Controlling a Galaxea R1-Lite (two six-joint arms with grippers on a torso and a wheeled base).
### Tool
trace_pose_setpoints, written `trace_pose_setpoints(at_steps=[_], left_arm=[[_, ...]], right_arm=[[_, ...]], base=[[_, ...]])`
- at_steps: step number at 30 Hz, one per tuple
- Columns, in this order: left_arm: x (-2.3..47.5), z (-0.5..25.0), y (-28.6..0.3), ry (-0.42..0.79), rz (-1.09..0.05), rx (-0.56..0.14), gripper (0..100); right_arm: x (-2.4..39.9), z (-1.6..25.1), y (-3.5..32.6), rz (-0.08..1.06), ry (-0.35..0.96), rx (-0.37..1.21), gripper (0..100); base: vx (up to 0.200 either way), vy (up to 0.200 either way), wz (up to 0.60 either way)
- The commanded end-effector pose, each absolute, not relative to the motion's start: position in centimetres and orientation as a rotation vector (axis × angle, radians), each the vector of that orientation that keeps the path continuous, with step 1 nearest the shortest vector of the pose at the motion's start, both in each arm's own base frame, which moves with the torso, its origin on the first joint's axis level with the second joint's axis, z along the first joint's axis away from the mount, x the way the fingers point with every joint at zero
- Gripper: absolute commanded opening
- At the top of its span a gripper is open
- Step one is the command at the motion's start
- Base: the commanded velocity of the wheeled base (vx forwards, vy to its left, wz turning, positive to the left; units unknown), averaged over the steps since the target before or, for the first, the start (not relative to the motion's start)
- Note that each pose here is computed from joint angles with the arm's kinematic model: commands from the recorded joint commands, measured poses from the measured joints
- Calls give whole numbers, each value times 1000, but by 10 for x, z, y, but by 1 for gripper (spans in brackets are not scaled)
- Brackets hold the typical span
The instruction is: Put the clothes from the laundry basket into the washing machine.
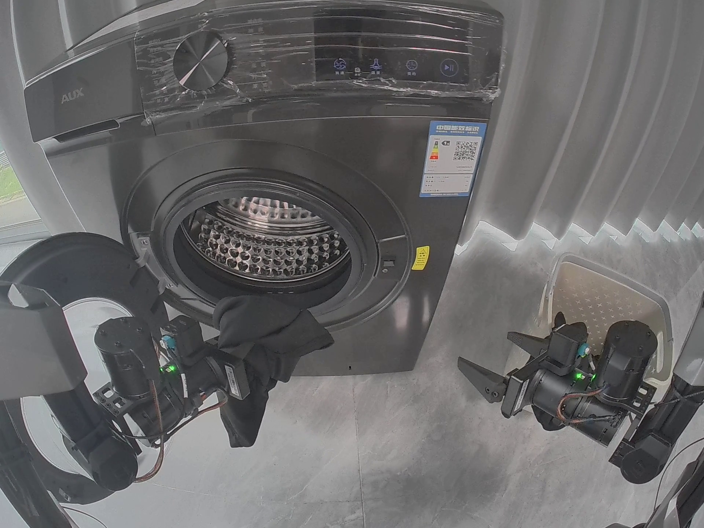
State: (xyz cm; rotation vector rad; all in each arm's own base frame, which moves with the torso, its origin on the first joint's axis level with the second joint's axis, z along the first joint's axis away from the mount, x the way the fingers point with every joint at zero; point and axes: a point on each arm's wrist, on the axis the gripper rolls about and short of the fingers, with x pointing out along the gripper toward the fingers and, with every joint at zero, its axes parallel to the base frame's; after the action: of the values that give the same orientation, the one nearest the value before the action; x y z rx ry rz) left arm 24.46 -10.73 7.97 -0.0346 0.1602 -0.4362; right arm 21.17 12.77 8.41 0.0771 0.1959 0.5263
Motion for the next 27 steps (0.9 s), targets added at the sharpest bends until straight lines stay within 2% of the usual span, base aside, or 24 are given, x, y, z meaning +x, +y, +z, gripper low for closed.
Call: trace_pose_setpoints(at_steps=[1, 12, 27], left_arm=[[246, 79, -107, 158, -433, -36, 0], [246, 79, -106, 162, -431, -37, 0], [245, 79, -108, 163, -437, -36, 0]], right_arm=[[212, 84, 128, 528, 195, 77, 100], [213, 84, 128, 526, 193, 78, 100], [212, 84, 129, 529, 197, 76, 100]], base=[[0, 0, 0], [0, 200, 0], [0, 0, 0]])
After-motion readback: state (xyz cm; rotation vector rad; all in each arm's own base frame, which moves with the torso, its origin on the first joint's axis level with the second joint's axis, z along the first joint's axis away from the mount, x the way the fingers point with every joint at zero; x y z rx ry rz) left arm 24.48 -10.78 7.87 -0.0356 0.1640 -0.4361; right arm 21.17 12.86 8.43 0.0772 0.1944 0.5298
